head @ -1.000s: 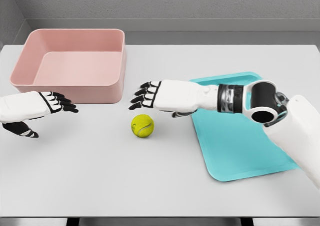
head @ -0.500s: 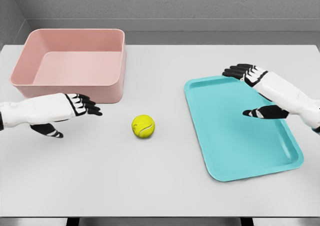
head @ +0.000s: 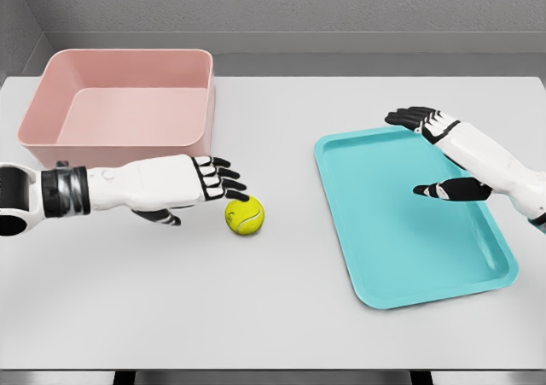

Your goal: Put the tennis from the blue tray into the pink basket with both arms

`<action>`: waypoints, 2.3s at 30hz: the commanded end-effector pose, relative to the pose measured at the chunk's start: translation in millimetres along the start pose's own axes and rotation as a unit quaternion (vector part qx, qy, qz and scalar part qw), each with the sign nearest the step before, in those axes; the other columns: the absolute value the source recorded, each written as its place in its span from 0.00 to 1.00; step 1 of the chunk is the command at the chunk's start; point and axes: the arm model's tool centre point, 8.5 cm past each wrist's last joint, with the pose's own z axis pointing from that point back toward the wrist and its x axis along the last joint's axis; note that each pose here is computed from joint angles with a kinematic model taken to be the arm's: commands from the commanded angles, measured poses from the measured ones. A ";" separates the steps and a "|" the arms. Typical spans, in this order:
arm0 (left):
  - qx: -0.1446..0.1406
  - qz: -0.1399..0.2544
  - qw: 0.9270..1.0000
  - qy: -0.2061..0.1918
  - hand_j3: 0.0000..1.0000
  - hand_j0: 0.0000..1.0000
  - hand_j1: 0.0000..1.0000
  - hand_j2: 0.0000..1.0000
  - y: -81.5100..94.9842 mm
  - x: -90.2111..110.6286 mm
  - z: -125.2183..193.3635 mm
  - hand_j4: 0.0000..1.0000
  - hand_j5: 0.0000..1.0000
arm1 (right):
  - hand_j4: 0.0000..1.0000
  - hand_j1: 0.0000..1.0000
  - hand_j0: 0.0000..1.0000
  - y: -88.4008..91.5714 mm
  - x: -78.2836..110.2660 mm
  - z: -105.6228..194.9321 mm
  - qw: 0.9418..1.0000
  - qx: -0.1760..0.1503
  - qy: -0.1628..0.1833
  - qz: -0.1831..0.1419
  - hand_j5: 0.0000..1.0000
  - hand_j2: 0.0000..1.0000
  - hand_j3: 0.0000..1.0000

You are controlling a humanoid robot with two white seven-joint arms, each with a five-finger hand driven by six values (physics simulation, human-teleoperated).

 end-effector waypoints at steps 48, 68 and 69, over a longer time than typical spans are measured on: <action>-0.034 0.031 0.998 -0.043 1.00 1.00 1.00 1.00 -24.5 -2.6 -69.9 1.00 1.00 | 1.00 1.00 1.00 -3.8 -11.0 8.8 1.000 -0.009 0.019 -0.007 1.00 1.00 1.00; -0.077 0.043 0.996 -0.024 0.49 0.49 0.49 0.49 -39.6 -14.9 -64.3 0.49 0.49 | 1.00 1.00 1.00 -4.1 -10.5 8.7 1.000 -0.010 0.018 -0.007 1.00 1.00 1.00; -0.076 0.043 0.996 -0.025 0.49 0.49 0.49 0.49 -39.2 -14.5 -64.4 0.49 0.49 | 1.00 1.00 1.00 -4.1 -10.5 8.7 1.000 -0.010 0.018 -0.007 1.00 1.00 1.00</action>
